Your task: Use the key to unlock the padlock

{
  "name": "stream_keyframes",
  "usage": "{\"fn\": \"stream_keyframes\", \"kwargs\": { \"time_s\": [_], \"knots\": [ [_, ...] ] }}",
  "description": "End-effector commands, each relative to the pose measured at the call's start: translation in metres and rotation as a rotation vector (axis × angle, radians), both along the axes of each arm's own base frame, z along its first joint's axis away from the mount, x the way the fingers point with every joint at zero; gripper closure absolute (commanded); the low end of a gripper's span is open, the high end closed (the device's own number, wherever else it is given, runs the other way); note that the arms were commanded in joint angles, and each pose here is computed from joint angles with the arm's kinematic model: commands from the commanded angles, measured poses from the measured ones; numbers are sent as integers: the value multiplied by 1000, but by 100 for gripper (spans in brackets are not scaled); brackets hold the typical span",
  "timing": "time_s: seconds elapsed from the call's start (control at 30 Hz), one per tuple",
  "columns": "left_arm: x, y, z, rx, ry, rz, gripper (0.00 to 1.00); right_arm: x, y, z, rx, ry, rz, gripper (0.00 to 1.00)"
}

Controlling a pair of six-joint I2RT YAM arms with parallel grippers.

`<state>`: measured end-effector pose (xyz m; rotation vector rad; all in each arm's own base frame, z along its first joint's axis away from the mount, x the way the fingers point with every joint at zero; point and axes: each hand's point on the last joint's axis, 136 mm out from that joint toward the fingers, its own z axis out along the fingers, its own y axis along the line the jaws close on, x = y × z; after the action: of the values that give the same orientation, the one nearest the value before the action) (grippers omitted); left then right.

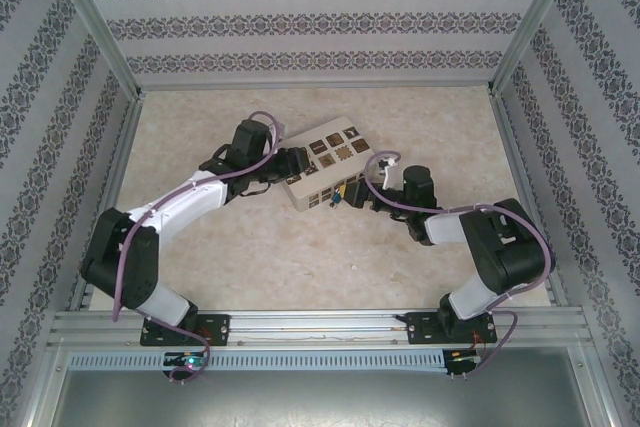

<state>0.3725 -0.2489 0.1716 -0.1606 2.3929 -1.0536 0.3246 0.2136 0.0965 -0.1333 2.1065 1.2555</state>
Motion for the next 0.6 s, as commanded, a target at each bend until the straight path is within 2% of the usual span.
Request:
{"fn": "stream_keyframes", "kwargs": {
  "time_s": [0.0,0.27,0.57],
  "knots": [
    [-2,-16,-12,-9,41,-81,57,-1,4,-2,9,-21,16,4],
    [8,-32,-29,-15,93,-152,58,2,10,-13,22,-9,40,5],
    [8,-33,-50,7,141,-163,59,0,17,-21,33,-22,74,7]
  ]
}}
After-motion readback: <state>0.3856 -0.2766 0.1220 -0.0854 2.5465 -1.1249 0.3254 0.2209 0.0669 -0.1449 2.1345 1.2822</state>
